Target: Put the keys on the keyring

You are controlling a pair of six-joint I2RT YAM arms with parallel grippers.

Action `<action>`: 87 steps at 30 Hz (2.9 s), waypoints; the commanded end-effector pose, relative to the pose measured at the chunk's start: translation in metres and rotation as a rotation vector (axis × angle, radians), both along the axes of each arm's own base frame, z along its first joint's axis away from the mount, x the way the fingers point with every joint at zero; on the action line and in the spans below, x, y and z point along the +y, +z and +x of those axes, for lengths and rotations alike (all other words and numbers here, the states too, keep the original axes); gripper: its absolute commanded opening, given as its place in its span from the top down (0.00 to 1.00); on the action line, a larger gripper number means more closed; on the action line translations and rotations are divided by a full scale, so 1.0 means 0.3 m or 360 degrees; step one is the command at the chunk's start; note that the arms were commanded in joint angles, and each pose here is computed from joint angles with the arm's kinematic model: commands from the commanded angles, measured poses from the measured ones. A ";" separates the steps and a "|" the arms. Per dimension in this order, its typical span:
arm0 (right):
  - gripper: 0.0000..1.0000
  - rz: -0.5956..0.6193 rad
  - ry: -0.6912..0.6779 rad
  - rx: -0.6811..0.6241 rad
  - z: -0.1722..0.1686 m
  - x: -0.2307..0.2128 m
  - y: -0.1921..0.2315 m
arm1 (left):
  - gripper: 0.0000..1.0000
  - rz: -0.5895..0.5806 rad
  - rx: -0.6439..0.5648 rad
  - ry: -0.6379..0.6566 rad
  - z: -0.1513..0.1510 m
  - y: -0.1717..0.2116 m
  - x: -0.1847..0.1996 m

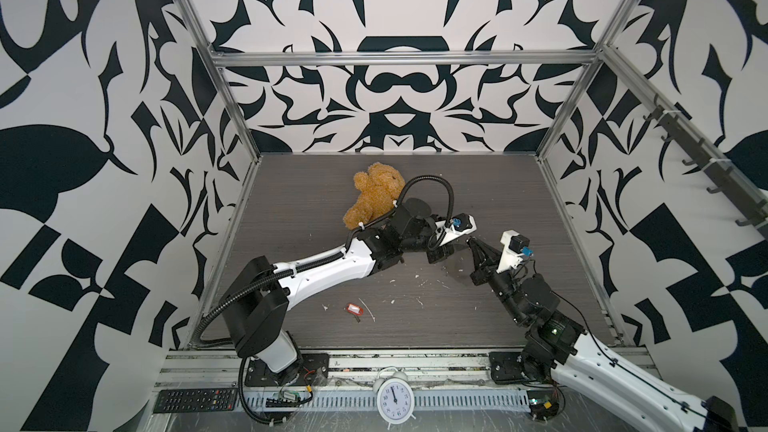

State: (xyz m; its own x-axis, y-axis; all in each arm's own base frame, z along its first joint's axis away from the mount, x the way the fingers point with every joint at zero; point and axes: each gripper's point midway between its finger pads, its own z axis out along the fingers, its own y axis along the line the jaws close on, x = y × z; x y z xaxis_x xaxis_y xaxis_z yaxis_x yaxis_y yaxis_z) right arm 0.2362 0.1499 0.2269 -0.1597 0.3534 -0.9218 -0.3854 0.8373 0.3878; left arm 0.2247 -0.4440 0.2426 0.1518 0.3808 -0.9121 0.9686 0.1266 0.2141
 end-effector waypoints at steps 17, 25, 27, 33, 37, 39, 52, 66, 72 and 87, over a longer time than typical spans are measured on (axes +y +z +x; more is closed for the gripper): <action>1.00 0.0101 0.0000 -0.0091 -0.011 -0.008 0.069 | 0.98 0.0000 -0.0027 0.0026 0.026 0.011 -0.041; 1.00 0.0125 -0.0039 -0.0078 -0.001 -0.018 0.090 | 1.00 -0.0034 -0.0065 0.0061 0.017 0.033 -0.015; 1.00 0.0132 -0.0041 -0.0064 0.000 -0.018 0.104 | 1.00 -0.0084 -0.0079 0.0082 0.012 0.066 0.004; 1.00 0.0049 -0.0057 0.0082 0.004 -0.019 0.117 | 1.00 -0.0267 -0.0055 0.0176 0.000 0.119 0.059; 1.00 0.0035 -0.0014 0.0140 0.006 0.004 0.111 | 1.00 -0.0297 0.0034 0.0277 0.005 0.140 0.096; 1.00 0.0058 0.0055 0.0159 0.001 0.033 0.107 | 1.00 -0.0366 0.0080 0.0302 -0.001 0.155 0.112; 1.00 0.0314 0.0393 0.0377 -0.045 0.164 -0.024 | 1.00 -0.0304 0.0540 0.0519 -0.030 0.040 0.204; 1.00 0.0347 0.0343 0.0501 0.011 0.207 -0.111 | 1.00 -0.0374 0.0340 0.0387 -0.163 0.095 0.371; 1.00 0.0362 0.0415 0.0564 0.034 0.273 -0.146 | 1.00 -0.0540 0.0239 0.0419 -0.165 0.069 0.416; 1.00 -0.0012 -0.0140 0.0587 0.103 0.078 -0.107 | 1.00 -0.0513 0.0190 0.0516 -0.134 0.028 0.436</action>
